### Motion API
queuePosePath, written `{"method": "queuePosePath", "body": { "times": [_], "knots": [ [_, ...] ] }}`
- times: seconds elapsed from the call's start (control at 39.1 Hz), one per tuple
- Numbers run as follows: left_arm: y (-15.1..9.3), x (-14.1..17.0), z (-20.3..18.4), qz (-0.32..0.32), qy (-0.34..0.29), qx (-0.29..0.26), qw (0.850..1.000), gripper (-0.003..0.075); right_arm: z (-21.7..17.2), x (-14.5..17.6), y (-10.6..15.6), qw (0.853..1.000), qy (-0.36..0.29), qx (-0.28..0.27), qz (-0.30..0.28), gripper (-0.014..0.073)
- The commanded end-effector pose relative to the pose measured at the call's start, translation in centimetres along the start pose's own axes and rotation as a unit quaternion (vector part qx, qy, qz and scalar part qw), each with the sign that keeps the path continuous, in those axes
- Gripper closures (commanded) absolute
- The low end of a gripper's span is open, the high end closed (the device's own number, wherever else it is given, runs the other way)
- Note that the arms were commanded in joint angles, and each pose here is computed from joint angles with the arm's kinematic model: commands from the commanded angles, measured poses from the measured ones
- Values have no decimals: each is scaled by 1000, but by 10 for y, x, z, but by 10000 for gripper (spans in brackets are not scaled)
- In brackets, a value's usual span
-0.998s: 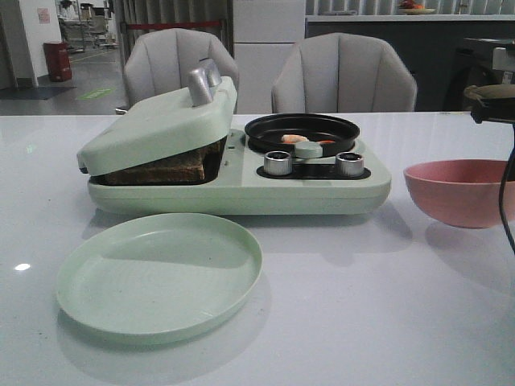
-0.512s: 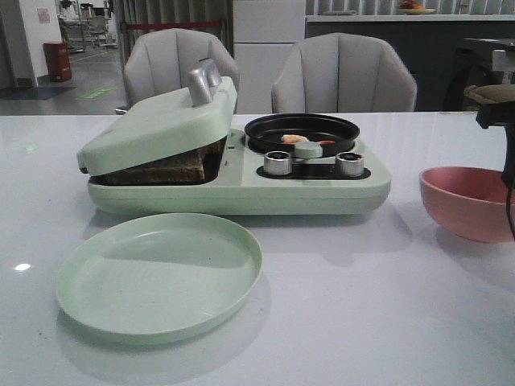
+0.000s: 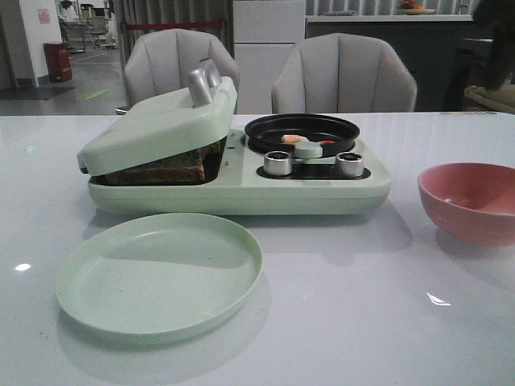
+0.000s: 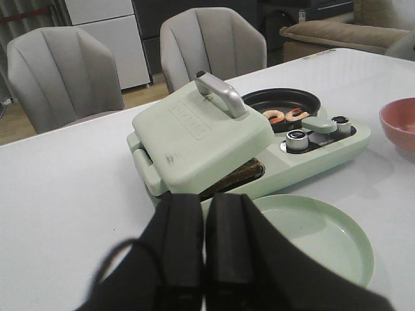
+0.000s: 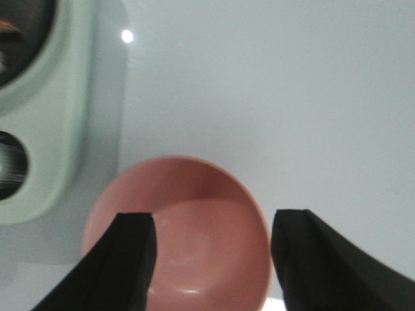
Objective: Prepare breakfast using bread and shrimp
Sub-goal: 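Open the right gripper and withdraw it from the pink bowl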
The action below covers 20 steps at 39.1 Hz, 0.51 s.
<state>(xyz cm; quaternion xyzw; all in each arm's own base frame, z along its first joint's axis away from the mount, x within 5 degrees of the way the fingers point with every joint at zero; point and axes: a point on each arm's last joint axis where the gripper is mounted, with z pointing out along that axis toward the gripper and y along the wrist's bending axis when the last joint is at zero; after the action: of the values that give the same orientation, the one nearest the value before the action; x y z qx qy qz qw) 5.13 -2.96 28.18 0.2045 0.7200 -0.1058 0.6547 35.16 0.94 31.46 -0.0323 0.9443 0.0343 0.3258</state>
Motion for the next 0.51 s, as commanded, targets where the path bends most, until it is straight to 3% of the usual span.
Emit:
{"method": "queuePosePath", "body": {
  "times": [0.0, 0.26, 0.49],
  "knots": [
    [3, -14, -2, -15, -39, -13, 999, 606, -53, -18, 20, 994, -103, -14, -30, 95],
    [3, -14, -2, -15, -39, -13, 999, 606, -112, 8, 56, 975, -206, -53, -69, 95],
    [3, -14, -2, -15, -39, -13, 999, 606, -152, 59, 59, 940, -327, -68, -73, 95]
  ]
}}
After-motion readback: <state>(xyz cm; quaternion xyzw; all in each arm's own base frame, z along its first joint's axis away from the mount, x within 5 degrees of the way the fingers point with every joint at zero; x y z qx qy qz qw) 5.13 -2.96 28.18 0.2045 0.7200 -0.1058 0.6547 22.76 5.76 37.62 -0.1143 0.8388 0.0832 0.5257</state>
